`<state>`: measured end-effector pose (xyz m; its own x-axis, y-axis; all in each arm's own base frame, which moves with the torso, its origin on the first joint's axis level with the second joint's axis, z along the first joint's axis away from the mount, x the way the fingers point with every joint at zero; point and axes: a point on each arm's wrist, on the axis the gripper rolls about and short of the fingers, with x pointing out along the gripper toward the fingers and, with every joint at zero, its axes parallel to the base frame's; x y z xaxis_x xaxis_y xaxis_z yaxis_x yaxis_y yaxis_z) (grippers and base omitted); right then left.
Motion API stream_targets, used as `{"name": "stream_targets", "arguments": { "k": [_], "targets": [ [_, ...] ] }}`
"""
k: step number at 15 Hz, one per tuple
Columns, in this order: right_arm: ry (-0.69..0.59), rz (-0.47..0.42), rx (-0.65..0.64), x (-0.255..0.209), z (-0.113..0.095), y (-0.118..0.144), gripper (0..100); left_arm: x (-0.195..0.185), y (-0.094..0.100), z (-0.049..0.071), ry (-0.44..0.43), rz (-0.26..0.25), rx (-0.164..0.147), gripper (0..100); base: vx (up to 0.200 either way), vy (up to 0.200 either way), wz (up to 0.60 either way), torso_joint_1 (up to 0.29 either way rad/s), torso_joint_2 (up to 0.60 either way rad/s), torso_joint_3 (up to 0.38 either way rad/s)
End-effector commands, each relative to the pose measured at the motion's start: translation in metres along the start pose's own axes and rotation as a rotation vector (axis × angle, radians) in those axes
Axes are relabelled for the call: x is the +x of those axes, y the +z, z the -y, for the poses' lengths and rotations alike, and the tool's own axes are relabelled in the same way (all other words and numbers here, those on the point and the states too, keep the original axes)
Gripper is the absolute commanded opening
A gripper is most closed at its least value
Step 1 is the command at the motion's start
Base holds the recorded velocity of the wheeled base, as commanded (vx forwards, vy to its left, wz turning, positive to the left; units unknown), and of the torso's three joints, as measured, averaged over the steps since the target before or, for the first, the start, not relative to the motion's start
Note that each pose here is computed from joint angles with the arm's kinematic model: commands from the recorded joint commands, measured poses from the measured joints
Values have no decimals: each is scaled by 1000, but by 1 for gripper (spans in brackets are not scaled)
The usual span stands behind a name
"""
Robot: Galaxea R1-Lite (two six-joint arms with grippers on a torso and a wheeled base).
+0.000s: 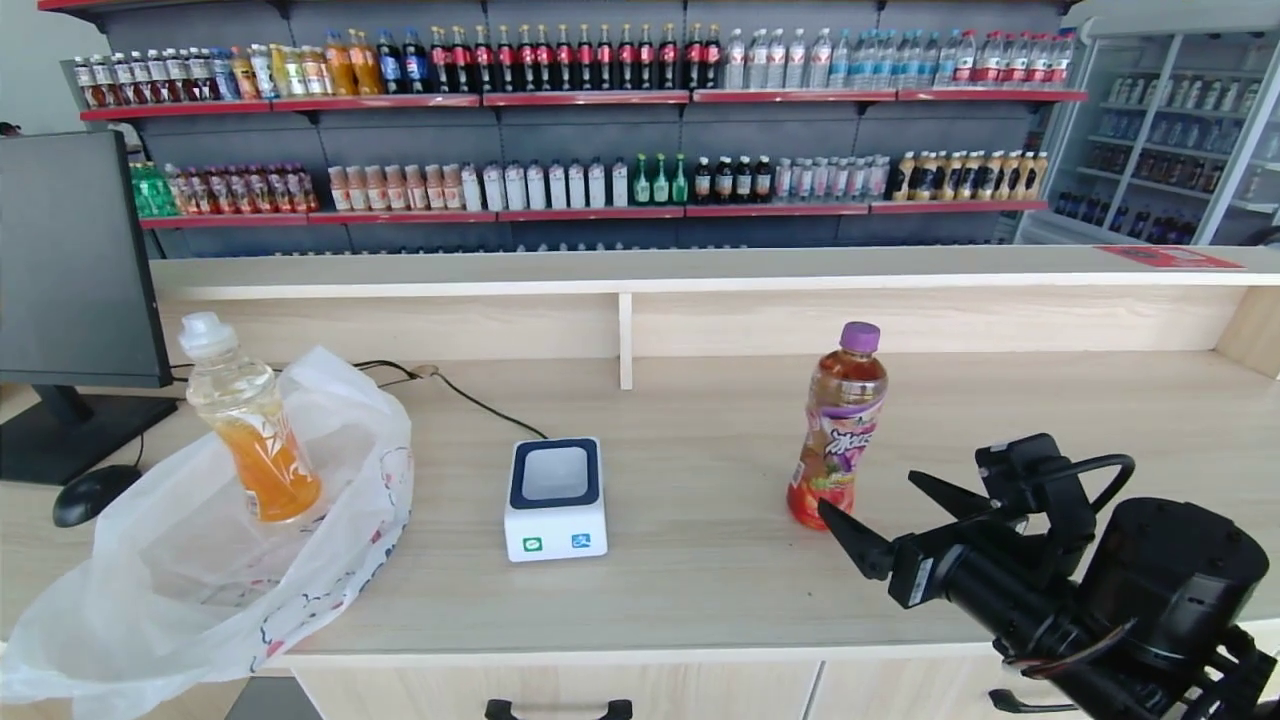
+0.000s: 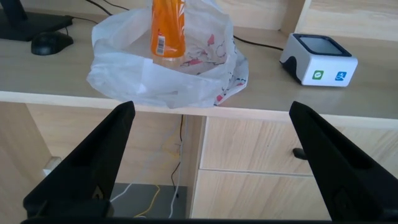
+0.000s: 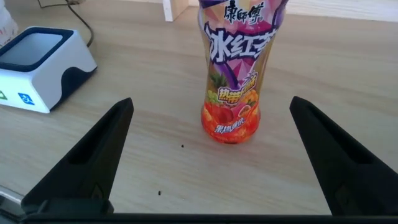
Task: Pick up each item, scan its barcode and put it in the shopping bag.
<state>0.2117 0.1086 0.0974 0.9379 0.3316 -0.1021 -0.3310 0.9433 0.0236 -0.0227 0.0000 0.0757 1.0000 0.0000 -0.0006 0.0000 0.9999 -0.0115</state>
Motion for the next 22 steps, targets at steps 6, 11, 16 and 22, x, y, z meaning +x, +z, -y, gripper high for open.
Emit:
{"name": "stream_targets", "arguments": {
  "k": [6,11,16,22],
  "targets": [
    [-68,-7,1,26,14,-7,100,0,0,0,0,1,-2,100,0,0,0,0,0,0],
    [-71,-7,3,36,14,-9,100,0,0,0,0,1,-2,100,0,0,0,0,0,0],
    [-74,-11,2,39,15,-11,100,0,0,0,0,1,-2,100,0,0,0,0,0,0],
    [-108,-26,8,43,24,-16,100,0,0,0,0,1,-2,100,0,0,0,0,0,0]
  ]
}}
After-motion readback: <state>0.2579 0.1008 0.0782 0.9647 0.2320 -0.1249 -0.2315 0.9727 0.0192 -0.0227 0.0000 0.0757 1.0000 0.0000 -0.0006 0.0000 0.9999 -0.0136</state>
